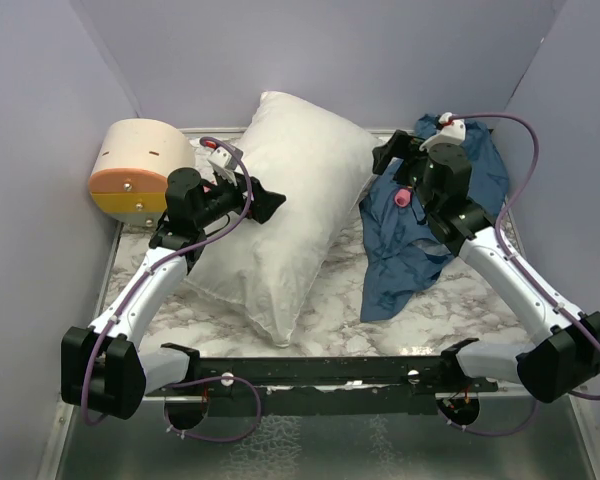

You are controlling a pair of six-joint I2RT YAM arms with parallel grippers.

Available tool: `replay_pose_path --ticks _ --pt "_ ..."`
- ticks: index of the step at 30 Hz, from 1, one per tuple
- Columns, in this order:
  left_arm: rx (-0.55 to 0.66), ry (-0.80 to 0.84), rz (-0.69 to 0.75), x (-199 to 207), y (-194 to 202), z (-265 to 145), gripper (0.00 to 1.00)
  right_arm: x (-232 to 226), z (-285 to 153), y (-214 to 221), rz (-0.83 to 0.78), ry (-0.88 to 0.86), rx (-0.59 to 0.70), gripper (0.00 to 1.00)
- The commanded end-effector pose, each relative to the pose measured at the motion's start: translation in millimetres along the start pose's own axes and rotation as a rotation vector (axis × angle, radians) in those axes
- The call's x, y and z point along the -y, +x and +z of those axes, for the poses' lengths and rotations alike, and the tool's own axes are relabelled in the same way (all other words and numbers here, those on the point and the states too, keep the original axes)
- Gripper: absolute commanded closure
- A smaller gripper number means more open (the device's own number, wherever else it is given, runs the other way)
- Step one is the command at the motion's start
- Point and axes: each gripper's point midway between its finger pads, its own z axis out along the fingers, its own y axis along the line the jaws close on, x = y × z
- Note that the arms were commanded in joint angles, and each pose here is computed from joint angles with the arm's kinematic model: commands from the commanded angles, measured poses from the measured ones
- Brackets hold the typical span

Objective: Put the pillow into the pillowcase
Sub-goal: Move the distractor to the center of the board.

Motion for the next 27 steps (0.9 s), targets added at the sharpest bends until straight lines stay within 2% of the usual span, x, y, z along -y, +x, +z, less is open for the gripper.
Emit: replay_pose_path --ticks 1,8,10,12,14,16,19,22,27 --pt "0.000 0.041 0.022 11 0 -3 0.01 5 4 1 -0.001 0.034 -0.017 0.01" --pt "0.000 0.041 0.022 10 1 -3 0.01 9 2 2 -0.063 0.024 0.009 0.01" --pt "-0.001 0.041 0.022 10 1 -2 0.01 11 1 7 -0.112 0.008 0.014 0.01" --pt "-0.001 0.041 0.020 10 1 -2 0.01 3 0 18 -0.223 -0.084 -0.006 0.01" --pt "-0.003 0.042 0.017 10 2 -2 0.01 1 4 34 -0.253 -0.115 -0.050 0.01" --pt "-0.007 0.043 0.014 10 3 -1 0.01 15 12 56 -0.234 -0.067 -0.131 0.01" --pt "-0.003 0.040 0.021 10 1 -3 0.01 50 28 91 -0.091 -0.042 -0.246 0.01" --pt "0.000 0.038 0.024 10 1 -3 0.01 76 36 117 -0.035 0.000 -0.296 0.01" --pt "0.000 0.047 0.020 12 0 -2 0.01 92 43 142 -0.008 0.074 -0.352 0.01"
